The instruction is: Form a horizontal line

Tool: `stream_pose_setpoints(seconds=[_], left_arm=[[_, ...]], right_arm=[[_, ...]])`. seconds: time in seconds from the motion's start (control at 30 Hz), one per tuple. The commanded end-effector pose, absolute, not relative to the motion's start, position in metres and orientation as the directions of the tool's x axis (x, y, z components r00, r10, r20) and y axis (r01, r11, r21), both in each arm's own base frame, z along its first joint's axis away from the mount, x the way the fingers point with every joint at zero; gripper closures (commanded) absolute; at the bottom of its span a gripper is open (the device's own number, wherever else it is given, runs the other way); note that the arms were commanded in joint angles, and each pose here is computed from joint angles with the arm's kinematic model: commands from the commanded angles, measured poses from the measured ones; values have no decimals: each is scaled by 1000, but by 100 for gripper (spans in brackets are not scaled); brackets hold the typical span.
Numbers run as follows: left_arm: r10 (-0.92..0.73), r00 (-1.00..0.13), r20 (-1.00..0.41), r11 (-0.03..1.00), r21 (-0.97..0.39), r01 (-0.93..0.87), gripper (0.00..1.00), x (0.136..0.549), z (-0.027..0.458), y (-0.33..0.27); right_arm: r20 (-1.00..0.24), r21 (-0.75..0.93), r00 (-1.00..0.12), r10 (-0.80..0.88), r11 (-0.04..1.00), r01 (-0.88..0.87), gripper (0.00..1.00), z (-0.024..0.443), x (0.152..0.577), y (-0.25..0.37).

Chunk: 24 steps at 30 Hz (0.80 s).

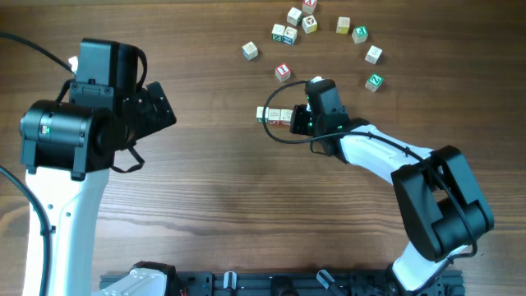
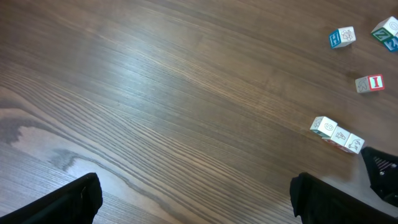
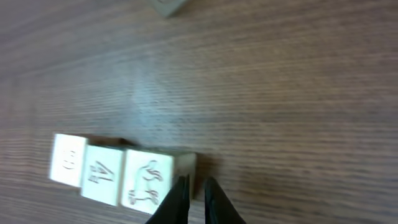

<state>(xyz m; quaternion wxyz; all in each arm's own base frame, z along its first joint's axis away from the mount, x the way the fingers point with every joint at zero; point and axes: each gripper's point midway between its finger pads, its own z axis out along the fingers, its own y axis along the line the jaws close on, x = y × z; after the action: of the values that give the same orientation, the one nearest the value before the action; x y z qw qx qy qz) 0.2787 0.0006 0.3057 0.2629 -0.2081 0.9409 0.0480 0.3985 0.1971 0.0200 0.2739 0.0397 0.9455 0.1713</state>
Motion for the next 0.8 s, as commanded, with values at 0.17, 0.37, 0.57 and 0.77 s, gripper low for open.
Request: stream_pose_setpoints(seconds=[0.17, 0.37, 0.57, 0.77], left_arm=[[-379, -763, -523, 900, -18, -435, 0, 279, 307, 4], [-379, -763, -523, 901, -18, -434, 0, 279, 307, 4], [-379, -763, -523, 901, -18, -434, 0, 279, 307, 4], [-379, -763, -523, 901, -18, -434, 0, 279, 307, 4]], right_arm=[[-542, 367, -806, 239, 930, 29, 1, 97, 427, 202], [-519, 349, -812, 269, 933, 86, 1, 67, 422, 224], [-476, 309, -827, 298, 938, 160, 1, 2, 413, 246], [-470, 317, -830, 299, 935, 157, 1, -10, 415, 250]])
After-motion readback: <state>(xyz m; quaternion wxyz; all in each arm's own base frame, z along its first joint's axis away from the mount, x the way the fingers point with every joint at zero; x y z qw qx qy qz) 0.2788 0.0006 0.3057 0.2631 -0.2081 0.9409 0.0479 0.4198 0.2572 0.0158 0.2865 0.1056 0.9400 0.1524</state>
